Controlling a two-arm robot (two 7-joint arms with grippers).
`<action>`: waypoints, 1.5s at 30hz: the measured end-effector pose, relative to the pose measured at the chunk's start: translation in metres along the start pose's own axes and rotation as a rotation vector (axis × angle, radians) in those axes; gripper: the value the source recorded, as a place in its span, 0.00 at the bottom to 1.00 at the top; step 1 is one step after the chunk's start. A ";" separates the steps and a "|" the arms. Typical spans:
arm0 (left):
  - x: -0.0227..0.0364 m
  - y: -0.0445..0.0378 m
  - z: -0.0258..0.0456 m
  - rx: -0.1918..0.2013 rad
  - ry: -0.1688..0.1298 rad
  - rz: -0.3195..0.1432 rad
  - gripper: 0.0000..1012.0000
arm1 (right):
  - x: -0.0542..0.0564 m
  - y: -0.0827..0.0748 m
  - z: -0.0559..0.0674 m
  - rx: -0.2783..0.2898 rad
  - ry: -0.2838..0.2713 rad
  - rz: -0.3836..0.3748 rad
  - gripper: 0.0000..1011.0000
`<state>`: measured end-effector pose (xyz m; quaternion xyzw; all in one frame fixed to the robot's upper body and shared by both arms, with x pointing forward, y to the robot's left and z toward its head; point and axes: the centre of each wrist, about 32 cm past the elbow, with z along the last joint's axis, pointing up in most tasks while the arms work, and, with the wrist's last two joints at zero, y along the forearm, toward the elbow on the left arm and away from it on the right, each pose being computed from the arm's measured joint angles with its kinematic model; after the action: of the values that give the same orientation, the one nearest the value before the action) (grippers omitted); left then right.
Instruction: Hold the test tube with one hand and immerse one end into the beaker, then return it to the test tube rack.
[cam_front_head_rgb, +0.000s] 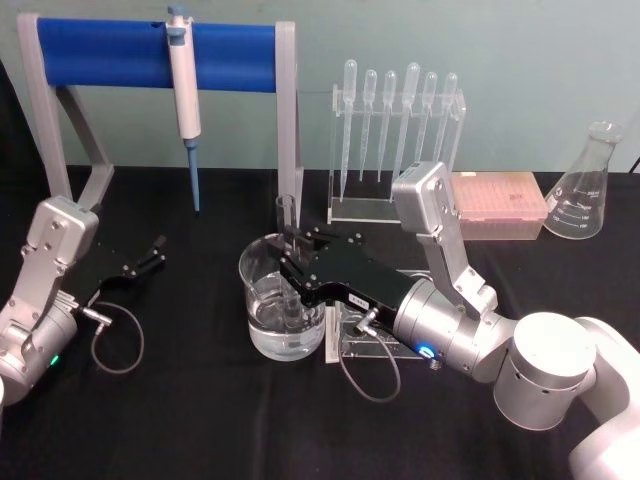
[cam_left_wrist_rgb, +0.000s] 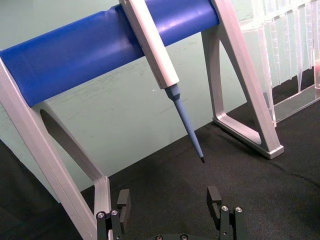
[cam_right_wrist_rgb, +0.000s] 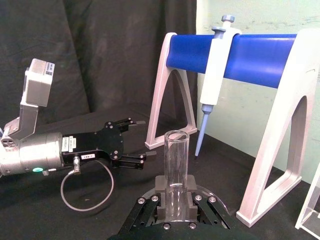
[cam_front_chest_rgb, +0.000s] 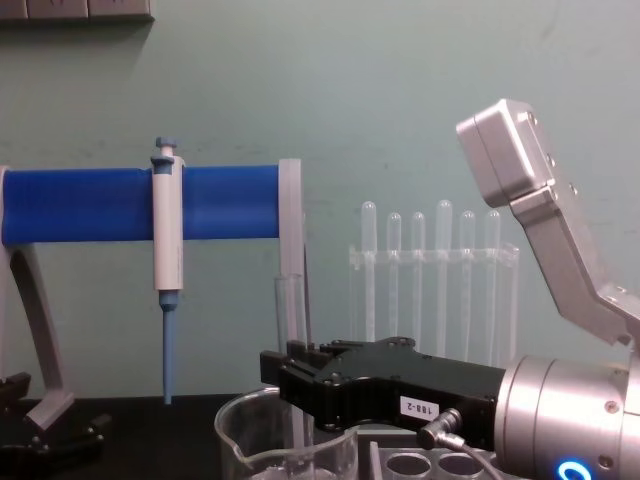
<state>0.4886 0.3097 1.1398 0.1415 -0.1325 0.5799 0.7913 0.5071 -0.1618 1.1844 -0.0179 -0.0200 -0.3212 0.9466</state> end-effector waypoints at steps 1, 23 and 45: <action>0.0000 0.0000 0.0000 0.000 0.000 0.000 0.99 | 0.000 0.000 0.000 0.000 0.000 0.000 0.22; 0.0000 0.0000 0.0000 0.000 0.000 0.000 0.99 | 0.000 0.000 0.000 0.000 0.000 0.000 0.22; 0.0000 0.0000 0.0000 0.000 0.000 0.000 0.99 | 0.000 0.000 0.000 0.000 0.000 0.000 0.22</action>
<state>0.4886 0.3097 1.1398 0.1415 -0.1325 0.5799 0.7913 0.5071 -0.1618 1.1844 -0.0179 -0.0200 -0.3212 0.9466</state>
